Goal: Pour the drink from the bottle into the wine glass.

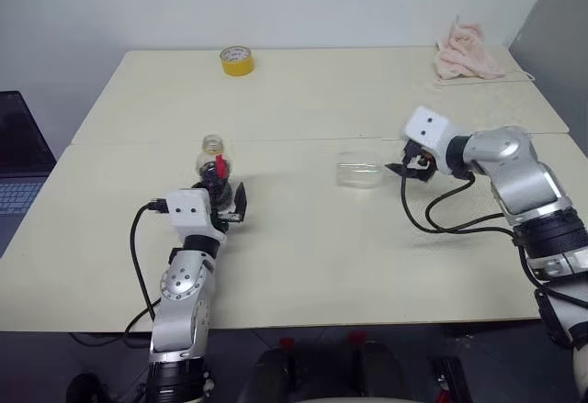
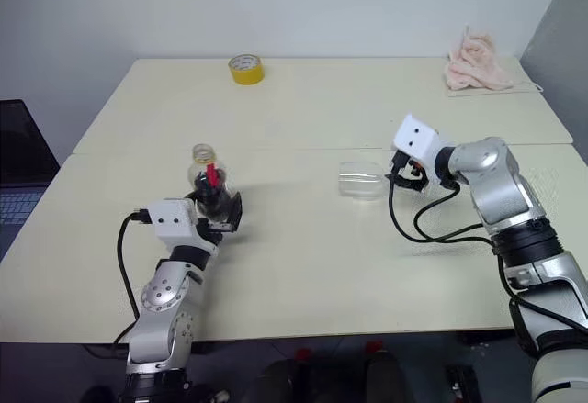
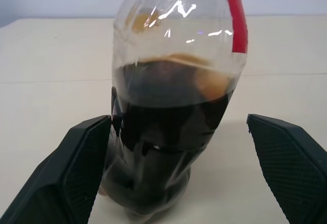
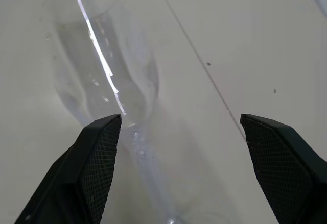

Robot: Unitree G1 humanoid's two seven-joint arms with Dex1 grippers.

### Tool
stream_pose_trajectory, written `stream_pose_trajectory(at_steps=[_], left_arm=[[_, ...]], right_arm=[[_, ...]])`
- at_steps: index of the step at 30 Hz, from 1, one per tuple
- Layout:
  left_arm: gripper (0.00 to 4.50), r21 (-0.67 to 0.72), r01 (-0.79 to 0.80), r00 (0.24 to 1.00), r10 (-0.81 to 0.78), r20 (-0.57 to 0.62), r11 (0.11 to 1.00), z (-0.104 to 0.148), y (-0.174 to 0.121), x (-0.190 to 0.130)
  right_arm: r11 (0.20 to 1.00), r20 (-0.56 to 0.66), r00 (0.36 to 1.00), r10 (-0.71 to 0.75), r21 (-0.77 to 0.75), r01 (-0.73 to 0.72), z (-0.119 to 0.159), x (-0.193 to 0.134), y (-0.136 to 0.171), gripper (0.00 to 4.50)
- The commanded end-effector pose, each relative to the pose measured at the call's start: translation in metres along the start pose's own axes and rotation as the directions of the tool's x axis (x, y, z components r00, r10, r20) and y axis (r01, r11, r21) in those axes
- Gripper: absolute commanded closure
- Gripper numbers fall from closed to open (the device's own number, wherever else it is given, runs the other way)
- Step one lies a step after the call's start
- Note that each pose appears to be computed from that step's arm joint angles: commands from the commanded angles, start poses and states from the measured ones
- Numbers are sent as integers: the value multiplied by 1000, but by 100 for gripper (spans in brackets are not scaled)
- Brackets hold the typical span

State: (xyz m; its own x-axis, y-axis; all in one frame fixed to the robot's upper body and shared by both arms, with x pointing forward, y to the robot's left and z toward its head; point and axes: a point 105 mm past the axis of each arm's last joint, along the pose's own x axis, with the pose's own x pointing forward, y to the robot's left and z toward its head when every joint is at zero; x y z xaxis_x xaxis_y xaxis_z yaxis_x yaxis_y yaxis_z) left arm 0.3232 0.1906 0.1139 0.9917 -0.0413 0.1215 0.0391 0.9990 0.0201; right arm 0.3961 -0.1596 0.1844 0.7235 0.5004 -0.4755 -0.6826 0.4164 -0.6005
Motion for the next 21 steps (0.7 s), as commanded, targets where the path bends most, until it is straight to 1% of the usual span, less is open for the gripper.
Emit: stream_pose_trajectory(at_steps=[1,5,12,21], left_arm=[[0,42,25,999,-27,46,999,17,0,-1],[0,55,-4,999,2,48,998,19,8,-1],[0,55,-14,999,12,53,998,19,7,-3],[0,63,-53,996,48,70,997,31,22,-18]], right_arm=[[998,3,1000,31,-54,-30,3,3,4,53],[998,7,1000,24,-53,-24,5,8,2,53],[999,-2,1000,10,-52,-10,2,8,-2,53],[999,-50,999,19,-48,-22,-8,10,0,53]])
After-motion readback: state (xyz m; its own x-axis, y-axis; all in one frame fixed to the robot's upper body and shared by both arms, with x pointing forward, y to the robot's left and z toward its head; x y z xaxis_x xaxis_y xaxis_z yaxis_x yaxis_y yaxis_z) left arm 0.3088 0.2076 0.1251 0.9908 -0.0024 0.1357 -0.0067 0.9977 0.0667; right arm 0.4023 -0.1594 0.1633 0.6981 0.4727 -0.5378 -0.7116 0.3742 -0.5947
